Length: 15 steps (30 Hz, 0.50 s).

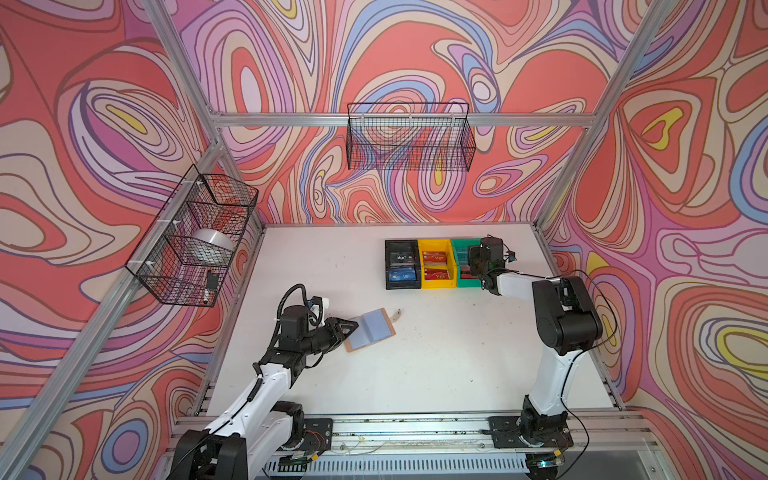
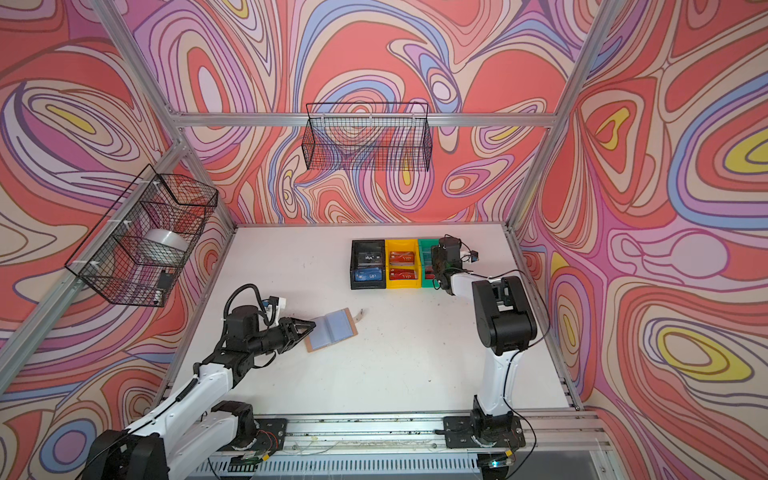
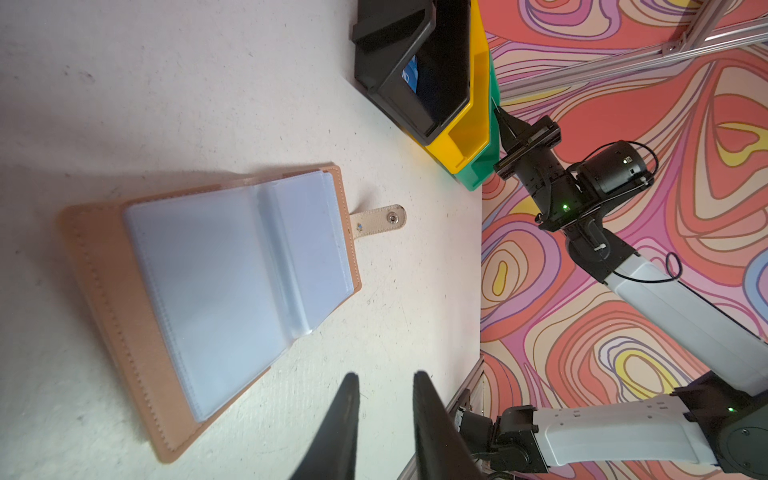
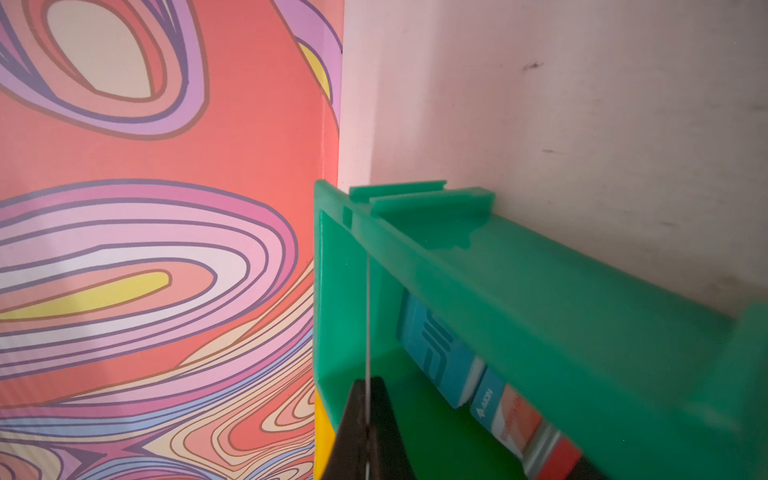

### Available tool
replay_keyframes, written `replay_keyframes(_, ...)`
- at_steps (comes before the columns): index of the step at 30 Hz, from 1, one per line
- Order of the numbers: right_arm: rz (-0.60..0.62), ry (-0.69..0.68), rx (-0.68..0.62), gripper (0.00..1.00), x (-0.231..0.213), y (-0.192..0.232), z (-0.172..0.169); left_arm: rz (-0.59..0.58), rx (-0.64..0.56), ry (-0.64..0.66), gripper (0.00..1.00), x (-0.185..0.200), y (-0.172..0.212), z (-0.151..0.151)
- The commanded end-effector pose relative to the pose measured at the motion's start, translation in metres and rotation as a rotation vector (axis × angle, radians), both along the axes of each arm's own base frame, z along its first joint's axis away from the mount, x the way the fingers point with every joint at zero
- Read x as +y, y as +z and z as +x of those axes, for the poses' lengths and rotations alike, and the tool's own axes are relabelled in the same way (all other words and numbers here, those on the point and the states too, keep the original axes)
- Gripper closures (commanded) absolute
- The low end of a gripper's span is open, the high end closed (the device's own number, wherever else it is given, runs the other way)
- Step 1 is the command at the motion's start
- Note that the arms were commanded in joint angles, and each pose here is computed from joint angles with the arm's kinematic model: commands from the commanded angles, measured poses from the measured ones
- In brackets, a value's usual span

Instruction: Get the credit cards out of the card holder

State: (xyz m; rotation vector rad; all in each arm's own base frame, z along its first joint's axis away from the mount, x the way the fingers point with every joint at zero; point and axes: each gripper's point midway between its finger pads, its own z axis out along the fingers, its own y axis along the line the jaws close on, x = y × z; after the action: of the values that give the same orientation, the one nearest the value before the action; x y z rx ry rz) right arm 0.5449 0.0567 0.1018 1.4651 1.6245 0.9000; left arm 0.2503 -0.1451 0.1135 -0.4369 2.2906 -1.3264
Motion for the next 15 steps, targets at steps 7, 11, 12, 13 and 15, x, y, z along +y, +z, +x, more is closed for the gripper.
replay_keyframes(7, -0.007, 0.013, 0.022, 1.0, -0.002, -0.012, 0.009, 0.014, -0.023, 0.009, 0.74, 0.003, 0.005, 0.001)
replay_keyframes(11, 0.004, 0.016, 0.029, 1.0, -0.003, -0.018, 0.011, 0.017, -0.02, 0.013, 0.74, 0.004, 0.003, 0.001)
replay_keyframes(12, 0.003, 0.016, 0.032, 1.0, -0.003, -0.019, 0.01, 0.017, -0.019, 0.013, 0.74, 0.003, 0.003, 0.001)
replay_keyframes(13, 0.004, 0.017, 0.034, 1.0, -0.003, -0.02, 0.01, 0.015, -0.02, 0.011, 0.74, 0.003, 0.003, 0.001)
replay_keyframes(15, 0.007, 0.018, 0.037, 1.0, -0.003, -0.022, 0.012, 0.015, -0.021, 0.011, 0.74, 0.003, 0.004, 0.001)
